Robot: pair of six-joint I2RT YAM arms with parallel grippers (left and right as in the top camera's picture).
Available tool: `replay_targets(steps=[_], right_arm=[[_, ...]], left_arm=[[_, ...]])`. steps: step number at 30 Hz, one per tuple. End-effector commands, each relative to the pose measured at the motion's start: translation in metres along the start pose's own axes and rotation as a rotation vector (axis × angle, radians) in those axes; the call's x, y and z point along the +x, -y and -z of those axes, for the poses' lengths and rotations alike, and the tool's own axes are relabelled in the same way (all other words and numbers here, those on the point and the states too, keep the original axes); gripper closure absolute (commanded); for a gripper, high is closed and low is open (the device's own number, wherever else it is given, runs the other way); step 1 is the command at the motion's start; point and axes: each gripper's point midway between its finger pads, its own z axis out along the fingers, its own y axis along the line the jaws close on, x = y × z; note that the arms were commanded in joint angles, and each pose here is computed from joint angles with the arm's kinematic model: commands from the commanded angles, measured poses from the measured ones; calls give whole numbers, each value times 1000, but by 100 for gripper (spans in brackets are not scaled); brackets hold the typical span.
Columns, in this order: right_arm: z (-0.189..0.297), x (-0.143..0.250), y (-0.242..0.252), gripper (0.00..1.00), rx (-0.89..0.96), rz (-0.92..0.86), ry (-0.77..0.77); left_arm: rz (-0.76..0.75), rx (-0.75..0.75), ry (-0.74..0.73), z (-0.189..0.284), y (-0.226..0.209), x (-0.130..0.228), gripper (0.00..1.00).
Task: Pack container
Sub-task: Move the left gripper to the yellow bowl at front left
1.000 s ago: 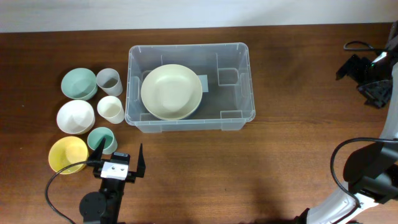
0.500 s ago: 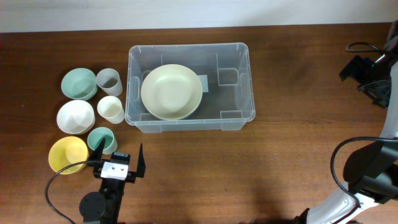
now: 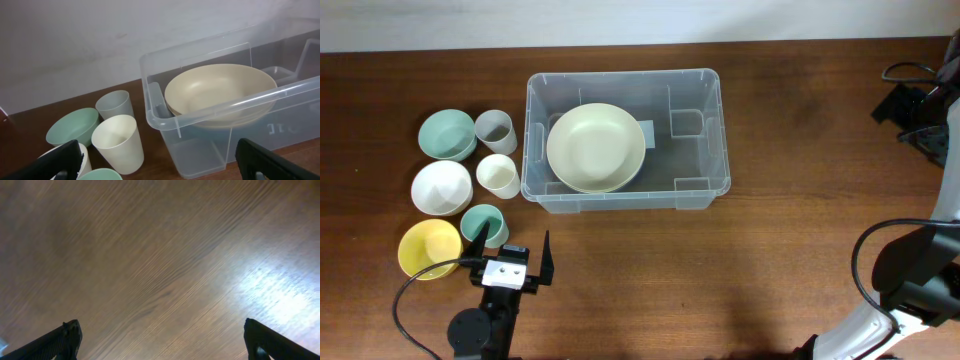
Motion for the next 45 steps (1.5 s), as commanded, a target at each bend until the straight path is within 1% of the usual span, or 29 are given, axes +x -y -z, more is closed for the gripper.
replay_targets(steps=[1,8,13,18,23,26,30,34,36,39,43,45], right_arm=[[-9,-2,11,1,65,7,2],[-10,-2,10,1,60,6,-1],[-13,-6,19,1,116,7,19],[-16,-4,20,1,123,9,6],[-16,-2,19,1,122,12,-1],[-16,-2,19,1,122,12,-1],[-16,-2,19,1,121,12,-1],[-16,-2,19,1,121,12,-1],[-16,-2,19,1,122,12,-1],[-16,-2,19,1,122,12,-1],[-16,-2,19,1,121,12,-1],[-16,-2,19,1,121,12,-1]], left_arm=[[-7,-9,-3,0,-2,2,0],[-8,-10,-3,0,-2,2,0],[-8,-11,3,0,-2,1,0],[-11,-14,17,0,-3,-3,0],[-4,29,73,1,4,-16,0],[40,22,114,2,1,-27,0],[37,18,138,4,-1,-38,0],[33,-27,151,7,-10,-50,0],[39,-57,126,7,-18,-55,0],[54,-75,26,4,-27,-61,0],[95,-45,-201,-10,-36,-69,0],[109,-23,-308,-23,-43,-79,0]])
